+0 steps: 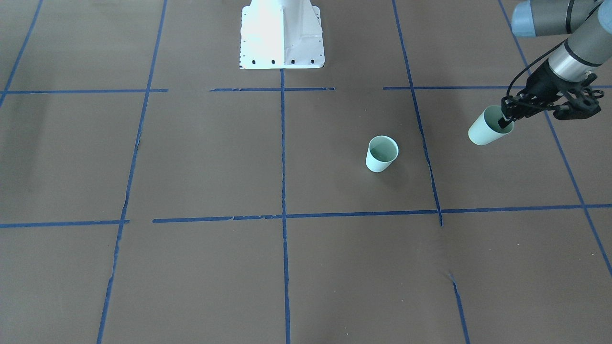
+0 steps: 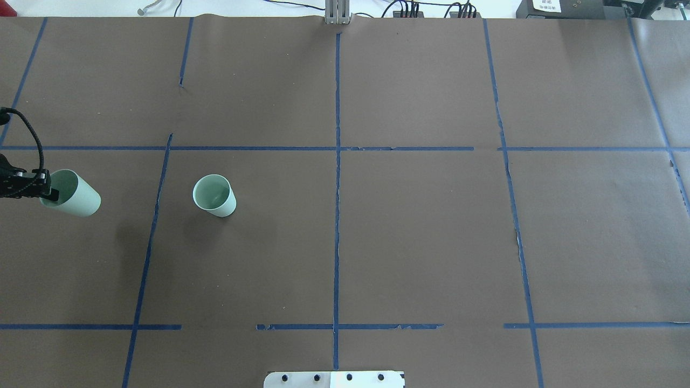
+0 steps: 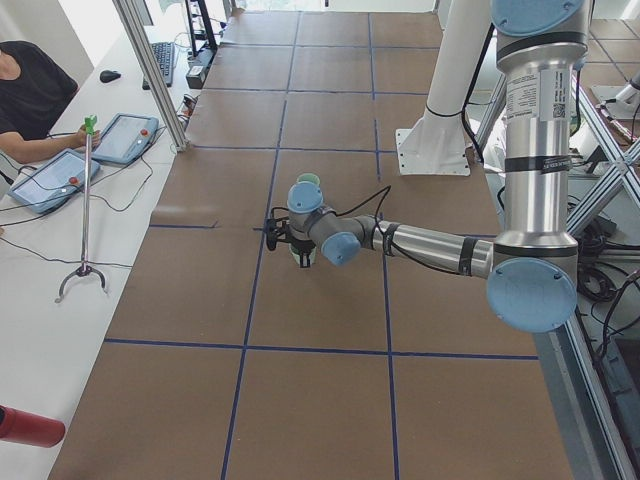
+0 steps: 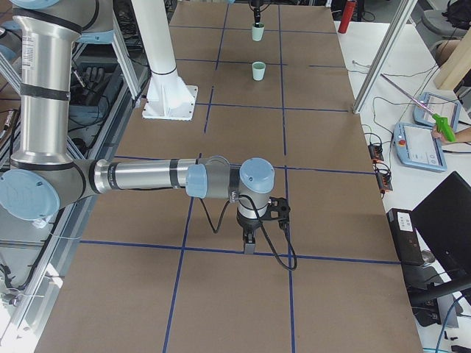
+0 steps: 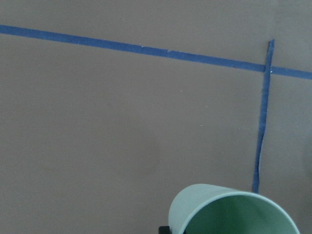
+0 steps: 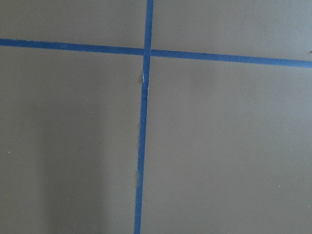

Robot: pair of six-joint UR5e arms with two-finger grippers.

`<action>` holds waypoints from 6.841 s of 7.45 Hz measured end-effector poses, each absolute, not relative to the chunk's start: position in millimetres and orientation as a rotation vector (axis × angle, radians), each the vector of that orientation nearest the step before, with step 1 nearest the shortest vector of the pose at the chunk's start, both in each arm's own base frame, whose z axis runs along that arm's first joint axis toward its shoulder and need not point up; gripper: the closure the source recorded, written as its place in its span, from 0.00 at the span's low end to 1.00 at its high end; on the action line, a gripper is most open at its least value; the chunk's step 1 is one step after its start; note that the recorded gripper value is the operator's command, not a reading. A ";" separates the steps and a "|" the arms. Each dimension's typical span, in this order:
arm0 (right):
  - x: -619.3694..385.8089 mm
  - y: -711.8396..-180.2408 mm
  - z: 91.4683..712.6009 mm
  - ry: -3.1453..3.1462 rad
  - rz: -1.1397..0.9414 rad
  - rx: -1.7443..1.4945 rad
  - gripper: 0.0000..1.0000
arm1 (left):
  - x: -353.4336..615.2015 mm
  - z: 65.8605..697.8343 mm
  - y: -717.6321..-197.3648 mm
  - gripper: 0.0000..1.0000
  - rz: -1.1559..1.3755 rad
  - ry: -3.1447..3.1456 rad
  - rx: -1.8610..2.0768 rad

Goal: Stack cups

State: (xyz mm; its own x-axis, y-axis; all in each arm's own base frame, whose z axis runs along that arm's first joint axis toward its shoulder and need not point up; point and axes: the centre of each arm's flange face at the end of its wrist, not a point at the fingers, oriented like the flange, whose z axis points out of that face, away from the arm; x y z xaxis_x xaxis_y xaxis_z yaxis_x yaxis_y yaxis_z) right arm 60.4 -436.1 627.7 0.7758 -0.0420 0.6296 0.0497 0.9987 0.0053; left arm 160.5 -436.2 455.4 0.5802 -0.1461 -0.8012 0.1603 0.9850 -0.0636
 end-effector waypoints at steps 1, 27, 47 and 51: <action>60.4 -436.1 627.6 -0.681 -0.050 -0.012 0.00 | 148.5 418.2 -442.4 1.00 -0.218 0.925 0.006; 60.4 -436.0 627.9 -0.681 -0.050 -0.012 0.00 | 264.8 298.9 -505.2 0.00 -0.188 0.872 0.069; 60.4 -436.1 627.9 -0.681 -0.050 -0.012 0.00 | -64.2 659.2 -487.4 0.00 0.012 0.794 -0.004; 60.4 -436.1 627.8 -0.681 -0.050 -0.012 0.00 | -64.8 657.5 -487.6 0.00 0.013 0.791 0.000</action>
